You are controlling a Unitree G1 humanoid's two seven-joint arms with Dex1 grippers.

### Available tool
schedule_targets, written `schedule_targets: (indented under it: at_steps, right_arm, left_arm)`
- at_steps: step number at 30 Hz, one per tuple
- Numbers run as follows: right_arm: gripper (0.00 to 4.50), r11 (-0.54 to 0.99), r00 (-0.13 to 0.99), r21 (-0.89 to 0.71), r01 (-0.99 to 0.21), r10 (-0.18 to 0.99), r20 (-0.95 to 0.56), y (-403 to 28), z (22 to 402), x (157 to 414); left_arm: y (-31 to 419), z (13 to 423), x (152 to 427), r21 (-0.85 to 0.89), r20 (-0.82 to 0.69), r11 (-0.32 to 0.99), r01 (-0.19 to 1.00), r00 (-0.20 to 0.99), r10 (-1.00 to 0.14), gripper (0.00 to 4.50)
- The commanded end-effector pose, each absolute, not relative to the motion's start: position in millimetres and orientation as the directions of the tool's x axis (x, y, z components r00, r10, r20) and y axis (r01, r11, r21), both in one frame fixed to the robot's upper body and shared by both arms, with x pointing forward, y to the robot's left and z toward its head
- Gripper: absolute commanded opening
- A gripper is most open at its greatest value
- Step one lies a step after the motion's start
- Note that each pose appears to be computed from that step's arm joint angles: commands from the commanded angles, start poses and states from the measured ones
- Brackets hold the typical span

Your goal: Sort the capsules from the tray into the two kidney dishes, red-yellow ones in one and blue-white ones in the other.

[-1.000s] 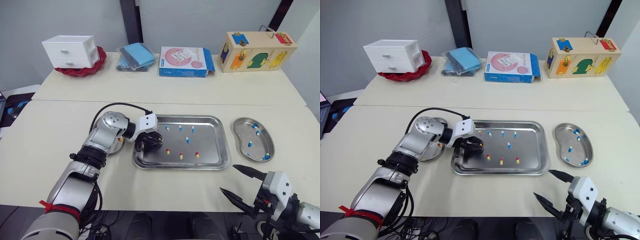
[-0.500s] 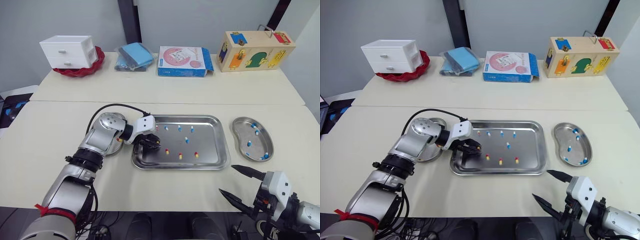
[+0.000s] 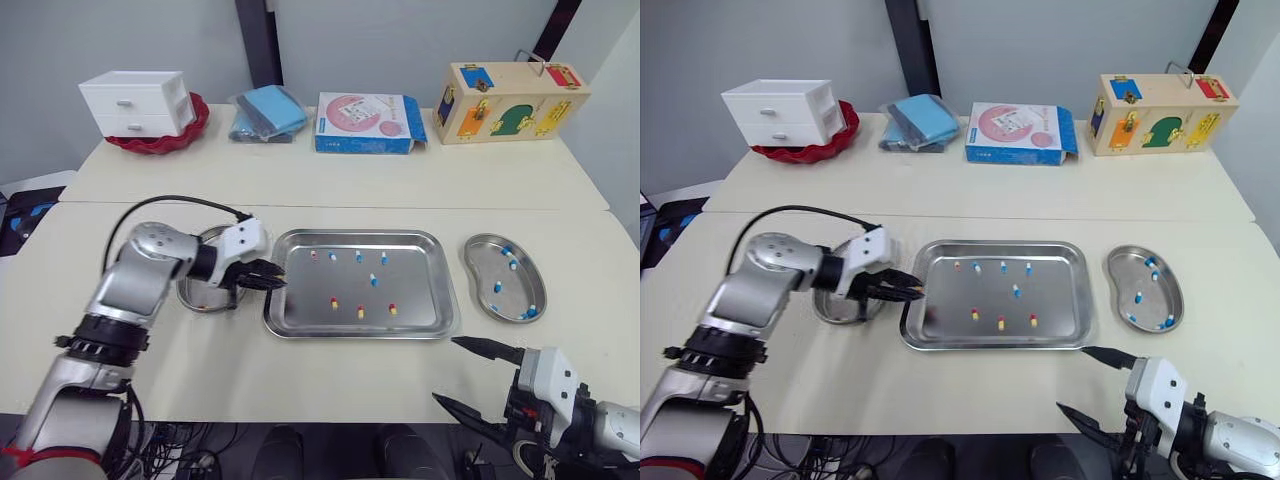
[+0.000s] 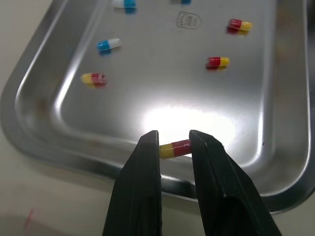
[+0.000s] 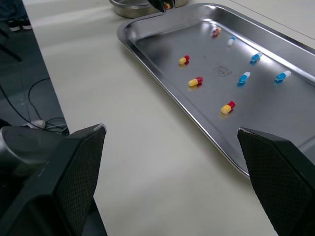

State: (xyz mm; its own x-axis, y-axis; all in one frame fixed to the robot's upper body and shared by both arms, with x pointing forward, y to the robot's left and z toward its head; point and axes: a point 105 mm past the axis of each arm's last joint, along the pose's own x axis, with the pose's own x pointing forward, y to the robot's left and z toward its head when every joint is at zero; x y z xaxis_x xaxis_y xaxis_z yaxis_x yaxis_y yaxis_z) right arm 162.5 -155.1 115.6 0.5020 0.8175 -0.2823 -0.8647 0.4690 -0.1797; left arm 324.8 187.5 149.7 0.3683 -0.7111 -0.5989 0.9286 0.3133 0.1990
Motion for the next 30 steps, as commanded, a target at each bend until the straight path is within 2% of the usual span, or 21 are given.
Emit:
schedule_targets:
  at_steps: [1, 8, 25, 30]
  right_arm:
    - [4.50, 0.408, 0.451, -0.204, -0.890, 0.852, -0.265, -149, 125, 161]
    - [4.50, 0.352, 0.404, -0.230, -0.908, 0.879, -0.252, -145, 132, 175]
    - [4.50, 0.358, 0.407, -0.220, -0.907, 0.880, -0.244, -144, 131, 178]
    - [4.50, 0.366, 0.414, -0.218, -0.905, 0.877, -0.246, -145, 130, 178]
  left_arm:
    - [209, 173, 320, 0.248, -0.570, 0.408, 0.879, 0.473, -0.672, 0.90]
    - [255, 171, 312, 0.258, -0.572, 0.585, 0.769, 0.609, -0.549, 0.90]
    - [266, 161, 313, 0.272, -0.599, 0.610, 0.744, 0.627, -0.498, 0.90]
    - [267, 160, 314, 0.263, -0.606, 0.607, 0.750, 0.618, -0.500, 2.08]
